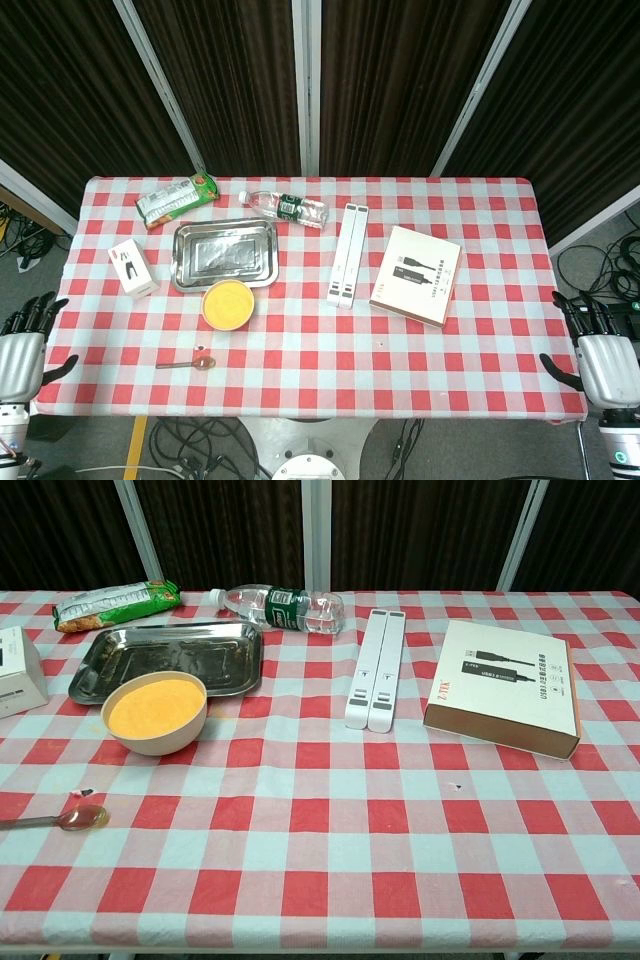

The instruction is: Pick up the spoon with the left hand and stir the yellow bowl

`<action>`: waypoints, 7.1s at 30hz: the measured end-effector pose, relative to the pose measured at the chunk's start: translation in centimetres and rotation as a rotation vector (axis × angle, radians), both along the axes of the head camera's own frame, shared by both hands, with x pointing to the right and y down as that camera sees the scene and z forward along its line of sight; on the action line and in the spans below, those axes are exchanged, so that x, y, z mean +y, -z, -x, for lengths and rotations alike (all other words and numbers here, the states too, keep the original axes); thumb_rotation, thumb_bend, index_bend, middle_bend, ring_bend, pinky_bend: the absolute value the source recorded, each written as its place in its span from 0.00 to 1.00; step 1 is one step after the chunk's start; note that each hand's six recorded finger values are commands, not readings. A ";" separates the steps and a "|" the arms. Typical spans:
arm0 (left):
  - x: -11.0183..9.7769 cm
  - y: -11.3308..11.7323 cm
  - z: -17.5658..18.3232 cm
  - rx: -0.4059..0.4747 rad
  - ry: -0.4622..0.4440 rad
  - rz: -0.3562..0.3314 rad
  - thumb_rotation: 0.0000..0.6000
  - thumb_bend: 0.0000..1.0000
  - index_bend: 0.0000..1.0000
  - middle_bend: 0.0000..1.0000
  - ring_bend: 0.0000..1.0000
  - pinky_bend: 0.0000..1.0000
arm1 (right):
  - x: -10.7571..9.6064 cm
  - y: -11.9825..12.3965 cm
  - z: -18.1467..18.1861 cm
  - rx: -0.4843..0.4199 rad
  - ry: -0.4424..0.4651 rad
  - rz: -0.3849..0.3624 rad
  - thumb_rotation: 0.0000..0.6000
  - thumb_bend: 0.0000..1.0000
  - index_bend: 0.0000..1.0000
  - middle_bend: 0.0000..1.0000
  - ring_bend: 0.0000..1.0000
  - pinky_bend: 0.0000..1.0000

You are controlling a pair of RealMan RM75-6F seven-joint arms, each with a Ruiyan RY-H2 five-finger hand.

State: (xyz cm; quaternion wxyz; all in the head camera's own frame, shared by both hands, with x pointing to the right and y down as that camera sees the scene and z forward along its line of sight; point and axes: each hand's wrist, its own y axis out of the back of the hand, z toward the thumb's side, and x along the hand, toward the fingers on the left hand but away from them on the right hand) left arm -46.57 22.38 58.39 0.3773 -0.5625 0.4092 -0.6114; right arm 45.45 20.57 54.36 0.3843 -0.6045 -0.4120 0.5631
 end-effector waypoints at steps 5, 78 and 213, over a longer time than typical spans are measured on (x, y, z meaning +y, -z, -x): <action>0.0 -0.1 0.0 0.001 -0.005 0.006 1.00 0.21 0.23 0.22 0.14 0.22 | 0.1 0.0 -0.1 0.004 -0.004 0.000 1.00 0.13 0.07 0.21 0.03 0.12; 0.2 -12.0 -10.2 0.224 -0.103 0.355 1.00 0.48 0.64 0.96 0.91 0.88 | -2.1 -0.7 -1.3 0.016 -0.019 -0.009 1.00 0.13 0.09 0.21 0.03 0.12; -11.2 -13.9 -21.0 -0.598 -0.826 -0.144 1.00 0.44 0.71 1.00 1.00 0.97 | -2.3 0.5 -3.7 0.013 -0.097 -0.050 1.00 0.15 0.09 0.22 0.03 0.13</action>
